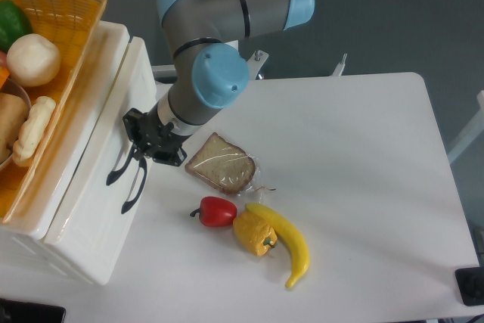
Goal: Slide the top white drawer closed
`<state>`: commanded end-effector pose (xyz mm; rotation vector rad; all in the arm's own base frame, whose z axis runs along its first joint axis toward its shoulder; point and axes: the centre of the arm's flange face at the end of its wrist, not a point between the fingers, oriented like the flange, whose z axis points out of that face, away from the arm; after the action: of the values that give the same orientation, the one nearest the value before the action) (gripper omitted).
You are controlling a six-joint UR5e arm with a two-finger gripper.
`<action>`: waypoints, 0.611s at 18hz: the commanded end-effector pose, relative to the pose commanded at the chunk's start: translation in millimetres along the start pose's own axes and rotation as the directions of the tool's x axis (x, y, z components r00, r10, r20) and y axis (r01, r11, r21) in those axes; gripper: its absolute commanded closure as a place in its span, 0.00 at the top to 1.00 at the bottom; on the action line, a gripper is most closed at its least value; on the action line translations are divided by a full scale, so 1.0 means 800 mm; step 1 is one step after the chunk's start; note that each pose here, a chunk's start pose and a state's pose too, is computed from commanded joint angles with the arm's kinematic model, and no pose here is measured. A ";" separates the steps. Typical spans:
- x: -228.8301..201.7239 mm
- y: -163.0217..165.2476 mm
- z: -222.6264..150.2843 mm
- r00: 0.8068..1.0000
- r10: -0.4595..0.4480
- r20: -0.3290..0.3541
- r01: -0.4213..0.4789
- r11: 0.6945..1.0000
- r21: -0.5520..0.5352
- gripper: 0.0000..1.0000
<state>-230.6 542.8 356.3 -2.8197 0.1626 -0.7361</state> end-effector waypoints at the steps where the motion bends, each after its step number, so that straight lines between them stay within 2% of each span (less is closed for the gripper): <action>1: 0.000 0.000 0.000 1.000 0.000 0.000 0.000 1.000 0.000 0.00; 7: -0.003 0.001 -0.002 1.000 0.003 0.005 -0.003 1.000 0.003 0.00; 9: -0.014 0.005 -0.008 1.000 0.000 0.015 0.000 1.000 0.009 0.41; 10: -0.028 0.013 -0.019 0.999 -0.020 0.028 0.019 1.000 0.021 0.73; 11: -0.044 0.020 -0.035 0.998 -0.040 0.045 0.038 0.998 0.041 1.00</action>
<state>-275.6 527.5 359.7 -2.8061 0.0843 -0.6742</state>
